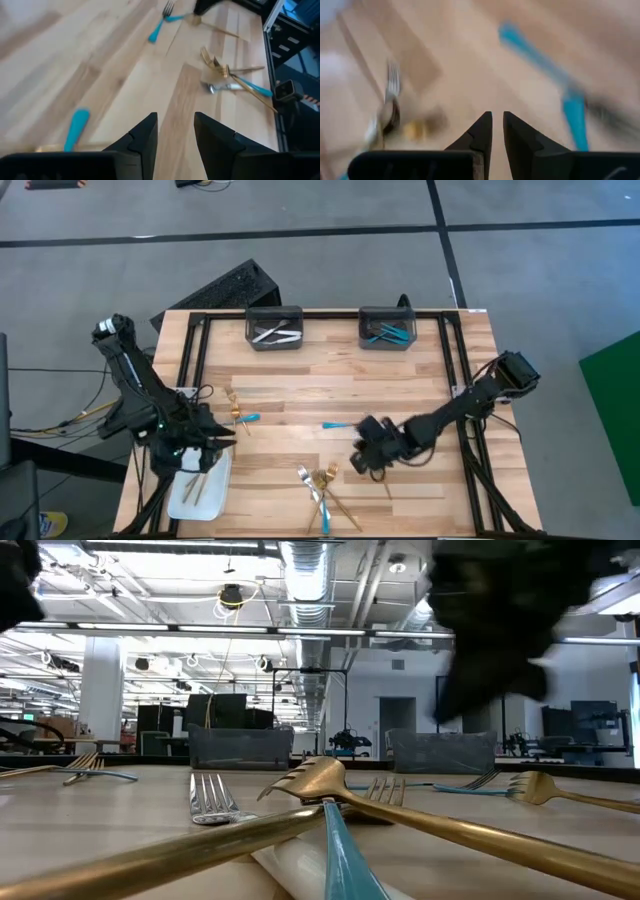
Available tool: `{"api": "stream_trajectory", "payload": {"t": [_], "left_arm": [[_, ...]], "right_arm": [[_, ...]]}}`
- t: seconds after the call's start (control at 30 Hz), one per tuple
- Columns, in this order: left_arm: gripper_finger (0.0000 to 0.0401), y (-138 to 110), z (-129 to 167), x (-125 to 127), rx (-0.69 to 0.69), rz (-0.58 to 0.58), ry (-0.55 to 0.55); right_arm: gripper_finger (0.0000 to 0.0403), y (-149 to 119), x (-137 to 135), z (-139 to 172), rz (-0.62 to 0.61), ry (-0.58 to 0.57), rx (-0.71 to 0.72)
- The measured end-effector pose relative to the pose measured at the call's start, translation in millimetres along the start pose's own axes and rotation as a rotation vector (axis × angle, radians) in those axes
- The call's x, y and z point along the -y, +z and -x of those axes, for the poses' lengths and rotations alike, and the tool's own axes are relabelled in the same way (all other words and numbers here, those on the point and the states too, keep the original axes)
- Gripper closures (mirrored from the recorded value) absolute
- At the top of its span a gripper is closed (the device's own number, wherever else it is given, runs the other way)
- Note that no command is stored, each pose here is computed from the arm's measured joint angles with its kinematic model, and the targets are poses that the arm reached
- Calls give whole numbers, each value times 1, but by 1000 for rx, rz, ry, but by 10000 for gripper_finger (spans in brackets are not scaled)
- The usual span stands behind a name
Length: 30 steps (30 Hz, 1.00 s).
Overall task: Sort silverware by color (type)
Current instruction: Put the blue fork into the right black bin
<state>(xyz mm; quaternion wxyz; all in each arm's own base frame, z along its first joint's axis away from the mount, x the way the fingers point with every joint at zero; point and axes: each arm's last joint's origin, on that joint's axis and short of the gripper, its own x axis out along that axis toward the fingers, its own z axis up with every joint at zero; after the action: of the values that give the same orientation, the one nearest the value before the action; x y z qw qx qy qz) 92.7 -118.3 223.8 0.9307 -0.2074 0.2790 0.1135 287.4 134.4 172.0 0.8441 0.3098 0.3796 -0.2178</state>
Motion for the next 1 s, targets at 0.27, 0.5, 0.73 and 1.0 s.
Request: {"api": "stream_trajectory", "payload": {"t": [0.27, 0.5, 0.73, 1.0], "left_arm": [[286, 25, -21, 5, 79, -163, 21], [286, 31, -37, -9, 85, -163, 119], [286, 28, -51, -12, 128, -172, 90], [286, 28, -57, -19, 150, -171, 128]], "right_arm": [[332, -51, 6, 23, -130, -145, -122], [332, -73, 0, 36, -167, -109, -126], [332, -72, 4, 36, -172, -145, -105], [332, -41, 16, 21, -49, -243, 28]]}}
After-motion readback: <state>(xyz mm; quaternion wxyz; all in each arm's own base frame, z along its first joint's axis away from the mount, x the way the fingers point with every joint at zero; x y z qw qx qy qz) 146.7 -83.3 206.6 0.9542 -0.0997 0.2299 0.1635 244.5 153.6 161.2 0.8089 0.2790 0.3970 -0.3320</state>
